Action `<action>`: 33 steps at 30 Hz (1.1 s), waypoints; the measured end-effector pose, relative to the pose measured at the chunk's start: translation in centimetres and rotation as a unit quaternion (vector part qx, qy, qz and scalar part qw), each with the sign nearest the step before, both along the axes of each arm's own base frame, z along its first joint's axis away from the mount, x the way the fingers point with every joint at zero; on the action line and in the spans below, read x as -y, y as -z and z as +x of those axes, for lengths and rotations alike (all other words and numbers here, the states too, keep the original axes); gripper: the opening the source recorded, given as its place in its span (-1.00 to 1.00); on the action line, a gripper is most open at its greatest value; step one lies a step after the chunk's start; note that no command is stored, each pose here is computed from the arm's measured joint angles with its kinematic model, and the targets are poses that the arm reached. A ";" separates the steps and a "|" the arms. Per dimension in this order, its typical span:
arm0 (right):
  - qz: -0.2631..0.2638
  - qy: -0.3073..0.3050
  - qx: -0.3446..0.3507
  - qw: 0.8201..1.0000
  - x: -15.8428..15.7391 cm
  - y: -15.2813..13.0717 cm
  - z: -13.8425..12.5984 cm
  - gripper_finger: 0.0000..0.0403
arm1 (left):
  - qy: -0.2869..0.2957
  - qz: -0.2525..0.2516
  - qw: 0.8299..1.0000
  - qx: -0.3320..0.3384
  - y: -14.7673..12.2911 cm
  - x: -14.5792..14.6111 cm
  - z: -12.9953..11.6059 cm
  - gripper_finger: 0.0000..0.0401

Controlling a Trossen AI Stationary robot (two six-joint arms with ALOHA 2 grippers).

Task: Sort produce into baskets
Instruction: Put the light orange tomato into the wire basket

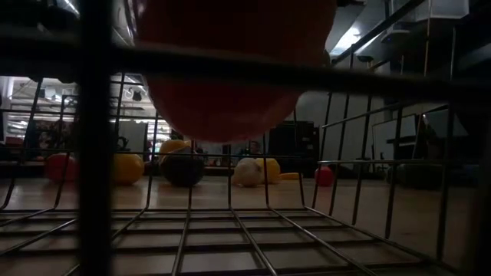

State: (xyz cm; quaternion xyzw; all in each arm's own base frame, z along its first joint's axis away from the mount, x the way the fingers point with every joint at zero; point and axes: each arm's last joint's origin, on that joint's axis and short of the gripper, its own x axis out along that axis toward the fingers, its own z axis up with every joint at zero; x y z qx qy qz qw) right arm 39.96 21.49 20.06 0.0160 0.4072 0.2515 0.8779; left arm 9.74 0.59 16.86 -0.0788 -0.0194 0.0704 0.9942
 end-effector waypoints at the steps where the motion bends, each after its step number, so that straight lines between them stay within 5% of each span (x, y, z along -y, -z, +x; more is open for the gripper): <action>1: 0.000 0.000 0.000 1.000 0.0 0.0 0.0 0.86 | 0.000 0.000 1.000 0.000 0.0 0.0 0.0 -0.97; 16: 0.077 -0.051 -0.011 0.996 1.6 -0.4 1.0 0.97 | 0.000 0.000 1.000 0.000 0.0 0.0 0.0 -0.97; 33: 0.051 -0.056 0.015 0.997 1.5 -0.5 1.1 0.98 | 0.000 0.000 1.000 0.000 0.0 0.0 0.0 -0.97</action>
